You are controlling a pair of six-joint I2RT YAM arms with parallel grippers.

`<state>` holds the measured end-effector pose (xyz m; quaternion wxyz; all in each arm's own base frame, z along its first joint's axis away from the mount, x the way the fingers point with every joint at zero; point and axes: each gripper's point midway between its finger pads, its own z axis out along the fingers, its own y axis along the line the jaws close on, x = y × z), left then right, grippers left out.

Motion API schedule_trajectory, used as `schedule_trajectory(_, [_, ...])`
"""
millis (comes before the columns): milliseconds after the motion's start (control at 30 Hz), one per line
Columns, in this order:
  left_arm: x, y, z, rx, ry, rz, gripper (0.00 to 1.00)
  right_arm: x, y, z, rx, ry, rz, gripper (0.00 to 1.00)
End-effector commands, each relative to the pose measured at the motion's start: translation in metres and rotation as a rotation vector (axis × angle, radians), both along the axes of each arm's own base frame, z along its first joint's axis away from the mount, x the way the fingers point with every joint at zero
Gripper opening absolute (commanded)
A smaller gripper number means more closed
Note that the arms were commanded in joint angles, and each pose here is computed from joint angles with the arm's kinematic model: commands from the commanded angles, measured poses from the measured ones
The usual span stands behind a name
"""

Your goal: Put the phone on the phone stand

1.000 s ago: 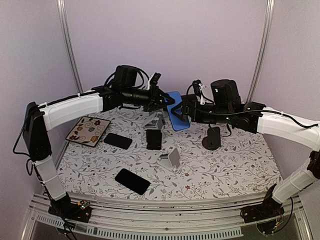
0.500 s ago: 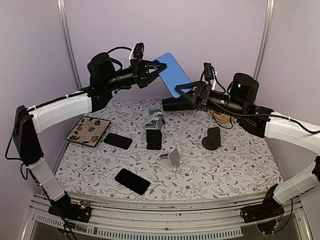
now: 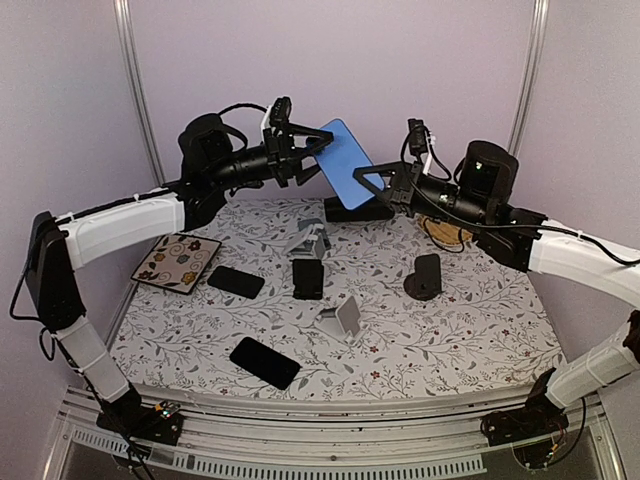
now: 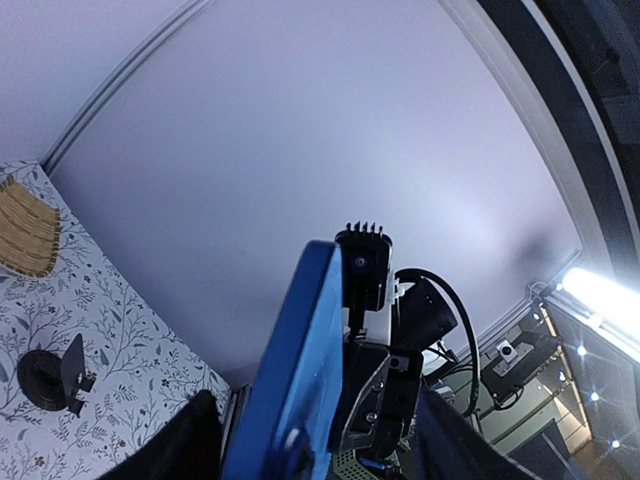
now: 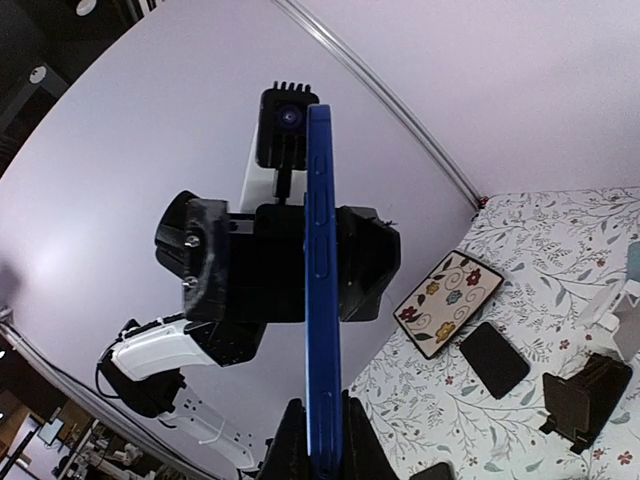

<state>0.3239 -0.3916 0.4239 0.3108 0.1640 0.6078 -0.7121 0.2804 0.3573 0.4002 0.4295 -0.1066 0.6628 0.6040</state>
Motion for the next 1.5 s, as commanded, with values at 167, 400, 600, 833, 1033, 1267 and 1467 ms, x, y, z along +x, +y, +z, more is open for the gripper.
schedule_trajectory(167, [0.005,0.0,-0.009,0.146,0.054,0.096,0.97,0.023,-0.02,0.011,-0.278,-0.177,-0.368,0.02])
schedule_trajectory(400, [0.005,-0.023,-0.033,0.244,0.151,0.084,0.97,0.022,-0.002,-0.001,-0.471,-0.288,-0.538,0.02])
schedule_trajectory(600, [0.008,-0.031,-0.046,0.305,0.194,0.092,0.97,0.028,0.003,-0.009,-0.589,-0.319,-0.671,0.02])
schedule_trajectory(833, [0.013,-0.034,-0.062,0.359,0.233,0.108,0.96,0.03,0.007,-0.011,-0.627,-0.35,-0.734,0.02])
schedule_trajectory(1033, [0.015,-0.039,-0.068,0.366,0.246,0.086,0.91,0.031,0.018,-0.012,-0.678,-0.392,-0.747,0.02])
schedule_trajectory(1267, [0.013,-0.041,-0.066,0.343,0.225,0.069,0.61,0.031,0.024,-0.017,-0.672,-0.372,-0.729,0.04])
schedule_trajectory(1467, [0.012,-0.037,-0.054,0.321,0.123,0.044,0.36,0.026,0.026,-0.035,-0.626,-0.292,-0.557,0.47])
